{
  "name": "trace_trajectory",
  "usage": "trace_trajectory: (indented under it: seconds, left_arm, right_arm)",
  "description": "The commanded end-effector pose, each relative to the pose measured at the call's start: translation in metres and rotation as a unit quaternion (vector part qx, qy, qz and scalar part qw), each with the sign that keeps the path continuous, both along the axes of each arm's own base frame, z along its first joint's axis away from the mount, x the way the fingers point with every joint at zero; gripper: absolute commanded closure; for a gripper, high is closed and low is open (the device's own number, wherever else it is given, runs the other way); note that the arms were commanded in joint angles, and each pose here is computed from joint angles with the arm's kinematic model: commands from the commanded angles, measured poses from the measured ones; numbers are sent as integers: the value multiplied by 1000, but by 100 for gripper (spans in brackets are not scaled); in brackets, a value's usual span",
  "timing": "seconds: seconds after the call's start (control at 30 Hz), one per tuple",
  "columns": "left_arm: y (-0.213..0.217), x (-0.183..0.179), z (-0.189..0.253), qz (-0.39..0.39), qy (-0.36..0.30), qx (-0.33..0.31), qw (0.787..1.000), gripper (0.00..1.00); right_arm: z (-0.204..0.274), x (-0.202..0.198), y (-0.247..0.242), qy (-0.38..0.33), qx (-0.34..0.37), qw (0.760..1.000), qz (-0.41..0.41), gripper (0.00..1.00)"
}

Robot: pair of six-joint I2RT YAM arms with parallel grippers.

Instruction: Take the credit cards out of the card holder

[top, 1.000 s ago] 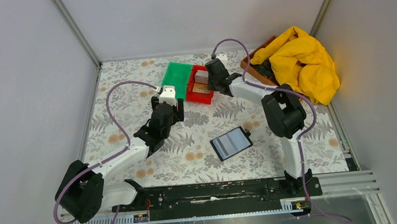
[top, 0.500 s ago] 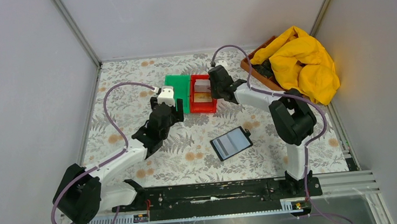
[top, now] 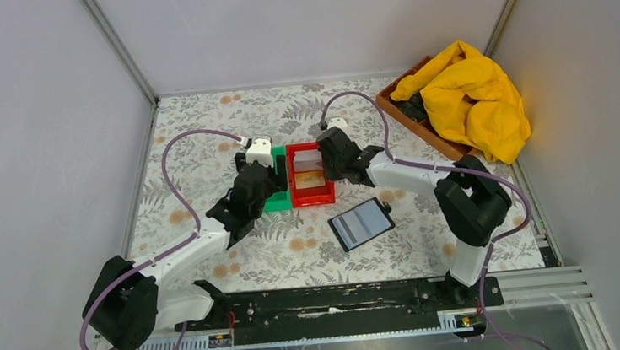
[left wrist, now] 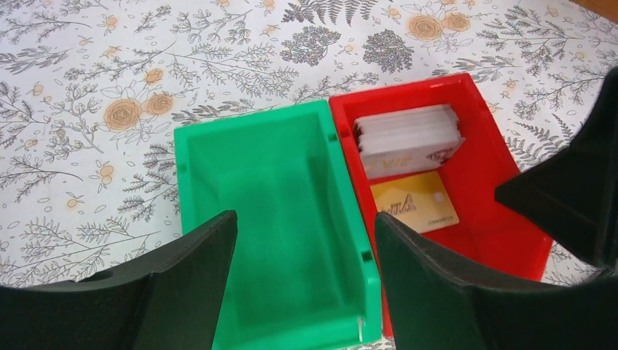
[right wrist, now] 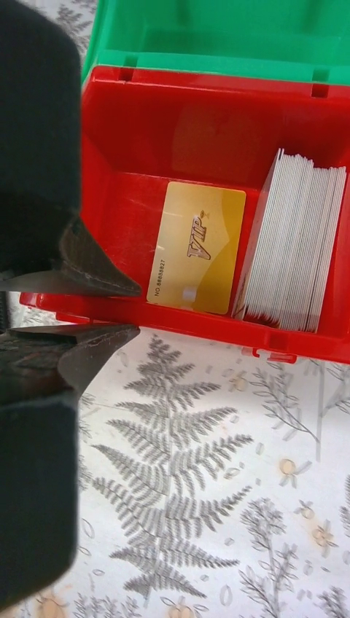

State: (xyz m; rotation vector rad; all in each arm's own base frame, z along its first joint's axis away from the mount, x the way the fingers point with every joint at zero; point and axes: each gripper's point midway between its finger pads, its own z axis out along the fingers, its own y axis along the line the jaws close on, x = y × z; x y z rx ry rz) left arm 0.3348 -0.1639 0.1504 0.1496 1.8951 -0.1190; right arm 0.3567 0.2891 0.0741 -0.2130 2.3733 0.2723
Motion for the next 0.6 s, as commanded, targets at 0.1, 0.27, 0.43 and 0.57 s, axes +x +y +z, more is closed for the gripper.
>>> trace_trajectory:
  seconds: [0.1,0.27,0.43,0.57]
  left_arm:
    - [-3,-2,3,2,-7,-24,1000,23]
    - [4,-3,-2,26,1,-27,999,23]
    - [7,-6,-4,30,2,-28,999,22]
    - [7,-7,-5,30,7,-30,999,22]
  right_arm:
    - [30,-24,9,-29,43,999,-1,58]
    - [41,-32,3,-51,62,997,-1,52]
    - [47,-35,-6,-68,60,996,1,48]
    - [51,-39,-9,-69,59,996,7,47]
